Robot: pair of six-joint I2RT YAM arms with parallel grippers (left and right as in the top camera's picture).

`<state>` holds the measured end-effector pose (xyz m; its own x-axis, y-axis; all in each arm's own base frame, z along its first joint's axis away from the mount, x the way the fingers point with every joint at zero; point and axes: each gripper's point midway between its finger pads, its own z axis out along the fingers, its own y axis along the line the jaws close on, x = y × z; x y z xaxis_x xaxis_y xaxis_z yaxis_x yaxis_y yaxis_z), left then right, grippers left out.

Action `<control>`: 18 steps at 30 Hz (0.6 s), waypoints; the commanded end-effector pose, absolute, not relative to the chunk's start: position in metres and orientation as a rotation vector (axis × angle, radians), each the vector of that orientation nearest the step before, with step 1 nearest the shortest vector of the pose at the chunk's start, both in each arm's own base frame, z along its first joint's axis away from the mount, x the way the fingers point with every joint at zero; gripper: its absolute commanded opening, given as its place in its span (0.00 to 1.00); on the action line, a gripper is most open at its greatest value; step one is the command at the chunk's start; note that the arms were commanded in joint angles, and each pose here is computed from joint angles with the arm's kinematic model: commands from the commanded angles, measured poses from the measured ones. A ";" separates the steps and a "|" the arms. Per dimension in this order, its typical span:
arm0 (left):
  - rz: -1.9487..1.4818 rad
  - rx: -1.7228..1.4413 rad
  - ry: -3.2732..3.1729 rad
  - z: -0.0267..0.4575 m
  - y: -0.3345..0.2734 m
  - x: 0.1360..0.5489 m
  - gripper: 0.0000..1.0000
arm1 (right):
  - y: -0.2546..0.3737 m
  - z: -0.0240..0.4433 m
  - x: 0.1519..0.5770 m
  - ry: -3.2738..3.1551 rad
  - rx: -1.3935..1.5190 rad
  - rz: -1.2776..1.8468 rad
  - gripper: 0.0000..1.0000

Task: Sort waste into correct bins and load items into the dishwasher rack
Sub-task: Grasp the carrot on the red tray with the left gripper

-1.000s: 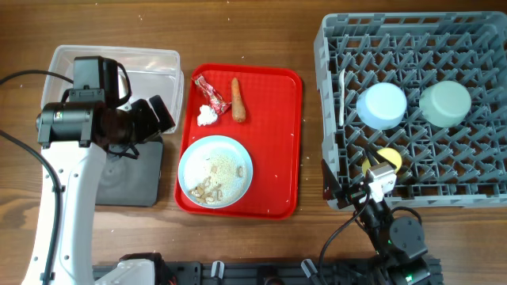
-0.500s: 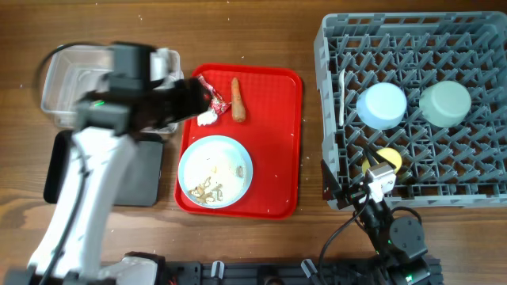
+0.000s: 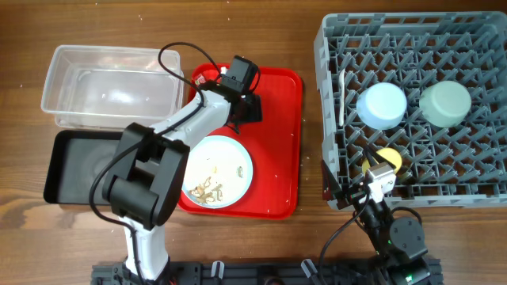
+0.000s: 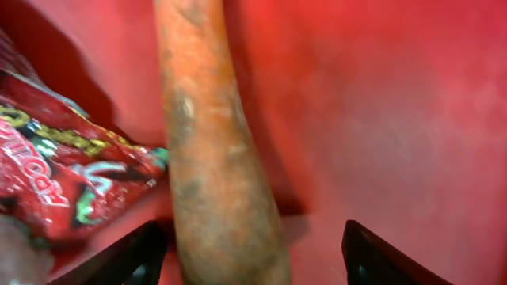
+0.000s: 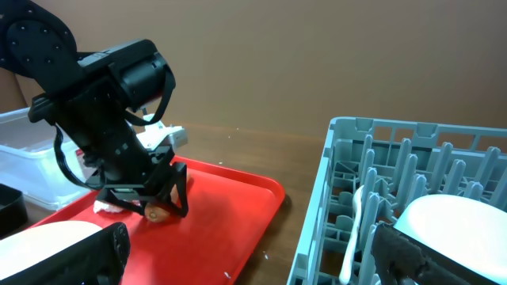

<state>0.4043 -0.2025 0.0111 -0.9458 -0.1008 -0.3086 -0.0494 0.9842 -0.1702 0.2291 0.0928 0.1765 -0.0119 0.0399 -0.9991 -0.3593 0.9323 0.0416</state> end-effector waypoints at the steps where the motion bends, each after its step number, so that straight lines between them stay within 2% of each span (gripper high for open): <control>1: -0.195 -0.131 2.762 0.008 -0.200 0.417 0.65 | 0.094 0.178 0.228 1.546 -0.250 0.340 1.00; 3: -0.219 -0.158 2.757 0.009 -0.203 0.419 0.47 | 0.094 0.178 0.228 1.547 -0.249 0.340 1.00; 6: -0.274 -0.186 2.770 0.009 -0.209 0.416 0.35 | 0.094 0.178 0.228 1.547 -0.249 0.340 1.00; 11: -0.385 -0.163 2.773 0.022 -0.221 0.412 0.29 | 0.094 0.178 0.228 1.547 -0.249 0.340 1.00; 15: -0.446 -0.154 2.674 0.080 -0.222 0.414 0.27 | 0.094 0.178 0.228 1.547 -0.249 0.340 1.00; 18: -0.458 -0.159 2.631 0.134 -0.208 0.395 0.21 | 0.094 0.178 0.228 1.547 -0.249 0.340 1.00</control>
